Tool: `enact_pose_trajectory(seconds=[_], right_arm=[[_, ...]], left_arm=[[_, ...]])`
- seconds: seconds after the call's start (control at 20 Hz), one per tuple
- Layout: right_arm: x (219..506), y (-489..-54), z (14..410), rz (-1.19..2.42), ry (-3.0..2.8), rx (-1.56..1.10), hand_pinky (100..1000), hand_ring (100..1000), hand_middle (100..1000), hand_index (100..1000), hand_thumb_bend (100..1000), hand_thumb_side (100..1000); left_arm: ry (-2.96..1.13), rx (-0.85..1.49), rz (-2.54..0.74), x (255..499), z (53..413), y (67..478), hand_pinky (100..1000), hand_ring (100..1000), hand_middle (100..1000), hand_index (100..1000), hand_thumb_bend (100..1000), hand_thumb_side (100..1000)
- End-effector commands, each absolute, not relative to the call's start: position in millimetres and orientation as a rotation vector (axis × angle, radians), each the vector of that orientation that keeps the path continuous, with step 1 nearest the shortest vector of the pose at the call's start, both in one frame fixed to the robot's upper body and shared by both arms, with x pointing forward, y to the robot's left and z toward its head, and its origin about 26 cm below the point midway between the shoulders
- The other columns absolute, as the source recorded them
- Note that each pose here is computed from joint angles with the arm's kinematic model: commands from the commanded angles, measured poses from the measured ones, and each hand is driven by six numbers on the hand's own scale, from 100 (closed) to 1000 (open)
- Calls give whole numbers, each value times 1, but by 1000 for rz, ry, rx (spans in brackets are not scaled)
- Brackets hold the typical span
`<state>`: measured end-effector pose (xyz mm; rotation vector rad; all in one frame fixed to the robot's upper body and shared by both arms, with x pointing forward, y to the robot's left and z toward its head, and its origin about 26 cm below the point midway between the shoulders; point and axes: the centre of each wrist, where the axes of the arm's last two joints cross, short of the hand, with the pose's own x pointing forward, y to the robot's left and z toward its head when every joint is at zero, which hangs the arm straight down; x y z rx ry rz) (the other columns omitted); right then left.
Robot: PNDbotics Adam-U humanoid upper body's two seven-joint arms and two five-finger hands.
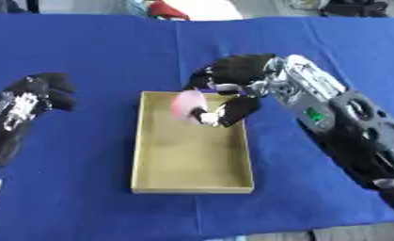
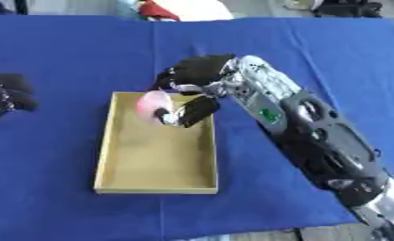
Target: Pick up objects on the table and place them in the box.
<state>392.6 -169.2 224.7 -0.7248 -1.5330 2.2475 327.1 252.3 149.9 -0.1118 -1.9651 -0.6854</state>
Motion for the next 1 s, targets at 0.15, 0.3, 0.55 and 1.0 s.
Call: enact_pose_trajectory(seconds=[0.15,0.3,0.55,1.0], right_arm=[[387,-176,248,2264,-1530,-812,822,830,864,960,206,1000],[388,-173,244,2293,-1512,-807,822,830,863,960,253,1000],[392,-172,237,2339,-1485,-828,833,836,877,971,394,1000],[394,-175,242,2373,-1490,-904,844,842,891,978,446,1000]], left_arm=[[-1971,-97,-700,327,154,254,705,648,662,820,100,839],[-1972,-98,-702,327,154,253,705,649,662,820,100,840],[-1968,-97,-709,327,153,253,707,650,663,820,100,841],[-1964,-100,-709,327,153,253,708,651,664,821,100,840]])
